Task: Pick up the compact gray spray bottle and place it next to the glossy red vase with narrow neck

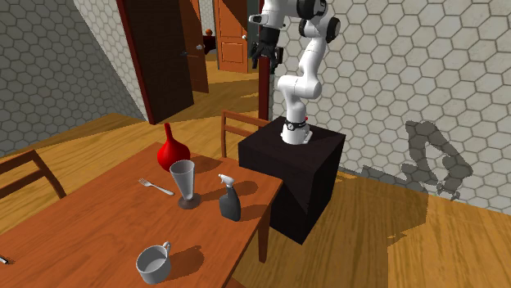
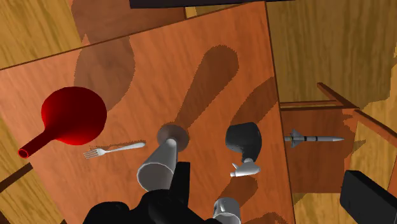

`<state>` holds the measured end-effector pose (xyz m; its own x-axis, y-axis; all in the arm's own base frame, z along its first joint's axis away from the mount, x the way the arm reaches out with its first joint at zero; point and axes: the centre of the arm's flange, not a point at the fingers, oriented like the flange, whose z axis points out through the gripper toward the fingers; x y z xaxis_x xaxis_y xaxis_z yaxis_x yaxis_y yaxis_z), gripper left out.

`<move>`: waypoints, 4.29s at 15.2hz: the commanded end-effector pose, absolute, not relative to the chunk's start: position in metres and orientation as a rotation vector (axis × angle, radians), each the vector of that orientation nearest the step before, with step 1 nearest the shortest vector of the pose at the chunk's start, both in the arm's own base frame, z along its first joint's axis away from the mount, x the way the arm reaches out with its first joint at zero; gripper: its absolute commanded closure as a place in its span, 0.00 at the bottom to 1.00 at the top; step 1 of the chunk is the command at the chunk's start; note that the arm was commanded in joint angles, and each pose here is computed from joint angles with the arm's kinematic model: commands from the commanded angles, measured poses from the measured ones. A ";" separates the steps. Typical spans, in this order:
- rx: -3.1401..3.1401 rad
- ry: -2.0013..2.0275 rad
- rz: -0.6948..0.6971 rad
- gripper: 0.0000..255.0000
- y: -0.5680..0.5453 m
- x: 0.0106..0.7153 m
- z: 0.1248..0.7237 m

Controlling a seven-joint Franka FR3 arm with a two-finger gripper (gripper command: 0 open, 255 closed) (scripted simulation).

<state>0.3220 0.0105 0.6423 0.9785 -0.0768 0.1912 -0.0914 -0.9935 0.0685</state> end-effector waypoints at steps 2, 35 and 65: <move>3.058 -0.177 0.268 0.00 0.011 0.334 0.634; 2.853 -1.791 -0.533 0.00 -0.064 0.621 0.267; 2.635 -2.153 -0.733 1.00 -0.067 0.646 0.126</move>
